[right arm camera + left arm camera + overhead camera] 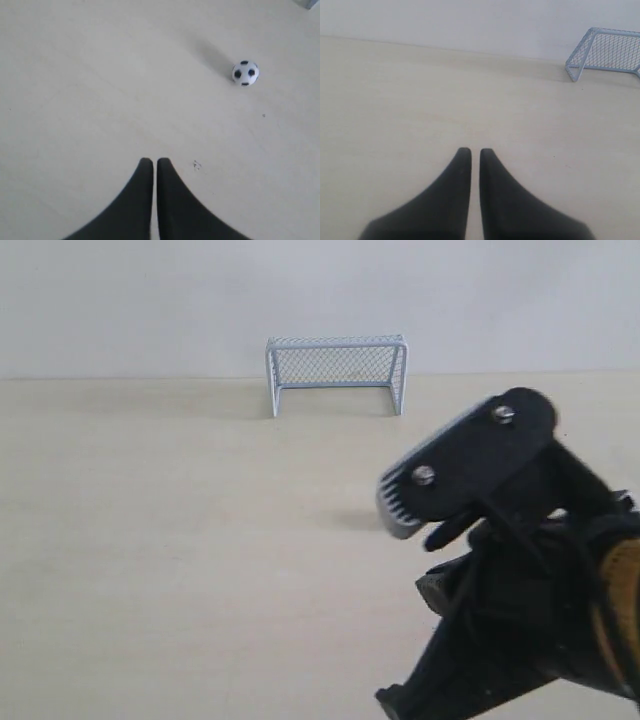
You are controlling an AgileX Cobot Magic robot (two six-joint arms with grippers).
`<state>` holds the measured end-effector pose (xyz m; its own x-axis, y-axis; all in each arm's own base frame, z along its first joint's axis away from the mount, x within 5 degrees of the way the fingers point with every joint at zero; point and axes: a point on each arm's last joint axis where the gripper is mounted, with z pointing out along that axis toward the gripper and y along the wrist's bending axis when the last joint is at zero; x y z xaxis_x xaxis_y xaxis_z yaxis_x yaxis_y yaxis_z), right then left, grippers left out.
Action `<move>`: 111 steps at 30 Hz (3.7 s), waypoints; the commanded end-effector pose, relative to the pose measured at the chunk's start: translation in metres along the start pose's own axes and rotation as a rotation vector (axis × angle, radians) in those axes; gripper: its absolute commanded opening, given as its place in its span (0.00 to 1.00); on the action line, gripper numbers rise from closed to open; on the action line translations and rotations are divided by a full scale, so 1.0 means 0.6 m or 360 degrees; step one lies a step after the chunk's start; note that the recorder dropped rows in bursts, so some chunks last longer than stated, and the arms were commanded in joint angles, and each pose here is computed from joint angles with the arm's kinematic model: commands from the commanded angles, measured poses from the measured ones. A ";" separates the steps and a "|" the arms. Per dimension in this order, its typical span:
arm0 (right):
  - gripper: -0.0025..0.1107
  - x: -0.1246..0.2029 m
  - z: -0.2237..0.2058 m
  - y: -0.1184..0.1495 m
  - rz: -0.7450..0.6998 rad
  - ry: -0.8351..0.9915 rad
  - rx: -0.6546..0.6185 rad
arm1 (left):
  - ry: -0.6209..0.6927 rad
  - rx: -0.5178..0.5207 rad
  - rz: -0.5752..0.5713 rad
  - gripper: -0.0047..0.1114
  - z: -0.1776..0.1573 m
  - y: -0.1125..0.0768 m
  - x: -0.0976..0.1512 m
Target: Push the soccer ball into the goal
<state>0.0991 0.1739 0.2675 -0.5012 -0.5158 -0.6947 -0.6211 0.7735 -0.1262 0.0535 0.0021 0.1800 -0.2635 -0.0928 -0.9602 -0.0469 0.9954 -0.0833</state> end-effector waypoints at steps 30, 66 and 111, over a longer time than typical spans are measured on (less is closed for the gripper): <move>0.02 0.049 -0.057 -0.044 0.0181 -0.0249 -0.0179 | -0.0029 0.0003 -0.0023 0.09 -0.001 -0.001 -0.004; 0.02 0.178 -0.063 -0.158 0.0831 -0.0734 0.0221 | -0.0029 0.0003 -0.0023 0.09 -0.001 -0.001 -0.004; 0.02 0.217 -0.102 -0.141 0.0990 -0.1766 0.0153 | -0.0029 0.0003 -0.0023 0.09 -0.001 -0.001 -0.004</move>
<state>0.0500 0.0222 0.2272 0.0600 0.4667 -0.8824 -0.4071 0.8186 0.4052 0.0536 0.0021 0.1803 -0.2600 -0.0927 -0.9612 -0.0463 0.9954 -0.0834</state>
